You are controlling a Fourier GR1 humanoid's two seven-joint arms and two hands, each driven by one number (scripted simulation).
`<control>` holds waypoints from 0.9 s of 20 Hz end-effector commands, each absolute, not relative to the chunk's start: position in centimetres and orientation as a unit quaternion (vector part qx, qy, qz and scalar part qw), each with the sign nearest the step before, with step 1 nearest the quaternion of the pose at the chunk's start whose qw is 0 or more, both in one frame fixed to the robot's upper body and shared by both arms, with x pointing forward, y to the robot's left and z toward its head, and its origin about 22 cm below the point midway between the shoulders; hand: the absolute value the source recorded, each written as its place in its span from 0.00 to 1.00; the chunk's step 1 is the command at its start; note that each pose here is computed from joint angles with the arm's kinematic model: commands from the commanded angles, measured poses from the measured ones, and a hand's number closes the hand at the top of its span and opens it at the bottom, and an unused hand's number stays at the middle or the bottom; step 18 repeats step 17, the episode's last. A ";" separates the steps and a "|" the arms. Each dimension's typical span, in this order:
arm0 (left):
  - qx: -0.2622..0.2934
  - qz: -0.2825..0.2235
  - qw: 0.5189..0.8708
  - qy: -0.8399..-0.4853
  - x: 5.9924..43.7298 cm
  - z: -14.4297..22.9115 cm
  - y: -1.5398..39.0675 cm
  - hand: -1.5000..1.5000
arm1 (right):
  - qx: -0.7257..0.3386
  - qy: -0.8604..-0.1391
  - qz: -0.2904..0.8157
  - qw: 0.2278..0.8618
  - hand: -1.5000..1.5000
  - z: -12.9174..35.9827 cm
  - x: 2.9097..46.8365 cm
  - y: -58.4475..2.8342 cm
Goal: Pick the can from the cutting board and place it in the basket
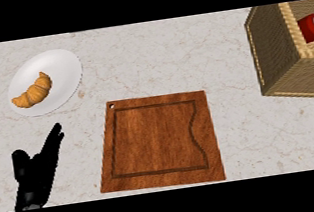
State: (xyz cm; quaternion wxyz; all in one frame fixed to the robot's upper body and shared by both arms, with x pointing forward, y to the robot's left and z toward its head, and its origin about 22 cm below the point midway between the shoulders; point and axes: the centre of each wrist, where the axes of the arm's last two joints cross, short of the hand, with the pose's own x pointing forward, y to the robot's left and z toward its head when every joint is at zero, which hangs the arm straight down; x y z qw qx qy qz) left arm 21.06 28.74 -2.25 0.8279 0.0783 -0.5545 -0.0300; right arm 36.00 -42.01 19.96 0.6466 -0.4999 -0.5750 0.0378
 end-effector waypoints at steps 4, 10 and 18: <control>0.068 -0.014 0.874 -0.481 18.9 -4.3 29.1 0.50 | -0.496 -0.608 0.016 0.620 0.00 22.2 35.0 -43.9; 0.065 -0.006 0.872 -0.486 21.6 -3.6 28.8 0.50 | -0.482 -0.609 -0.069 0.626 0.00 21.9 34.2 -45.5; 0.084 -0.003 0.872 -0.483 18.3 -5.7 30.5 0.50 | -0.505 -0.591 -0.121 0.617 0.00 24.3 28.0 -52.5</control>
